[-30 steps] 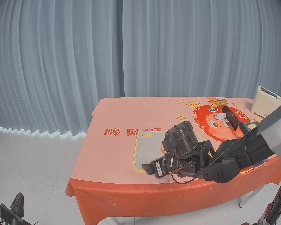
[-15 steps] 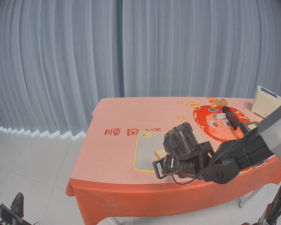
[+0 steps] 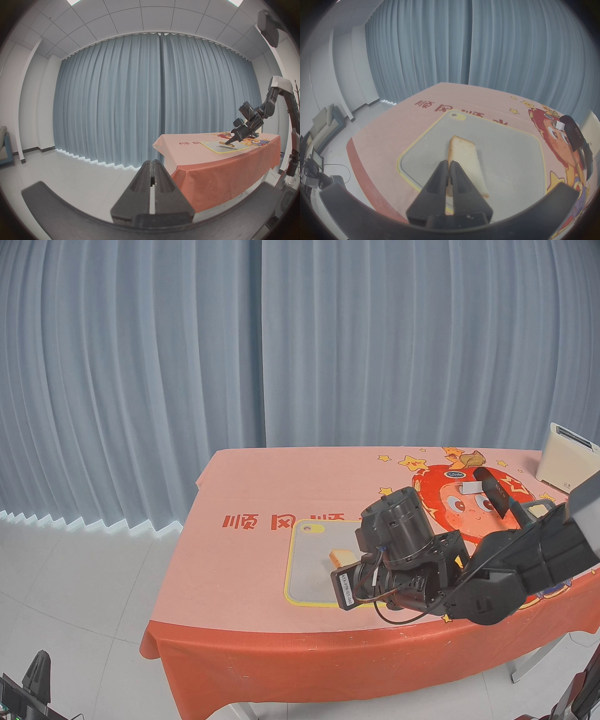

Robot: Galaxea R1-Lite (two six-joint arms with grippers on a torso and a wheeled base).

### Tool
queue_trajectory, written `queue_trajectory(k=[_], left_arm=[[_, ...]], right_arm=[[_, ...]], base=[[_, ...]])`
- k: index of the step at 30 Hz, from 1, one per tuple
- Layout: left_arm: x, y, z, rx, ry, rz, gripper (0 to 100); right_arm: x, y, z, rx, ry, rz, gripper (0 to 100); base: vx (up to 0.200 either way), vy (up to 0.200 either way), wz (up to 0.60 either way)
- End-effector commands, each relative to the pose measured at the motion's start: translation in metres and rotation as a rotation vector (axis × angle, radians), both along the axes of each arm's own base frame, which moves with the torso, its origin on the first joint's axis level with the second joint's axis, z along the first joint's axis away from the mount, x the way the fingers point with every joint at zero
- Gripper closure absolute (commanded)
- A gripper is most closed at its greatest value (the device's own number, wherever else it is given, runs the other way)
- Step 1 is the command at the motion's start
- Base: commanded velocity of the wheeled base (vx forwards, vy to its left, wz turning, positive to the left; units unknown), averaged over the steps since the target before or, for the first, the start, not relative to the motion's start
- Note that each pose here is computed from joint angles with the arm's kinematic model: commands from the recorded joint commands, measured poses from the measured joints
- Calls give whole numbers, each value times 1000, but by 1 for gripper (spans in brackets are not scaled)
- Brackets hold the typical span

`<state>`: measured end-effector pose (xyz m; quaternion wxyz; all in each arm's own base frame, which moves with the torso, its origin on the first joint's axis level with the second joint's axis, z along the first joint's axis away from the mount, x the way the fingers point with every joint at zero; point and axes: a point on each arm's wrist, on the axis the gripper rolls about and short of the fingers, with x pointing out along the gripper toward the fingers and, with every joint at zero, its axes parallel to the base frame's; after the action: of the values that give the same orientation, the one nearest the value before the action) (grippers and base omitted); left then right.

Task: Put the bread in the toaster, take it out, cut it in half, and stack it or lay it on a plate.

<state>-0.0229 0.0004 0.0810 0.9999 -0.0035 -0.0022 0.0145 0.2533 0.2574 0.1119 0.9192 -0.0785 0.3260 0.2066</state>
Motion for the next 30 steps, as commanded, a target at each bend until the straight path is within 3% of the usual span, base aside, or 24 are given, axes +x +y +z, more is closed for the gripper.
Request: queue_trajectory(k=[1, 11, 18, 30], left_arm=[[0, 0, -5, -1, 1, 0, 100], [0, 0, -5, -2, 1, 2, 100], [0, 0, -5, -2, 1, 2, 100], [0, 0, -5, -2, 1, 2, 100]], right_arm=[[-3, -8, 25, 51, -52, -11, 100], [-13, -60, 77, 152, -138, -92, 100], [-32, -83, 79, 181, -131, -105, 100], [-49, -94, 81, 220, -123, -113, 100]], base=[[0, 0, 0], [0, 0, 0], [0, 0, 0], [0, 0, 0]])
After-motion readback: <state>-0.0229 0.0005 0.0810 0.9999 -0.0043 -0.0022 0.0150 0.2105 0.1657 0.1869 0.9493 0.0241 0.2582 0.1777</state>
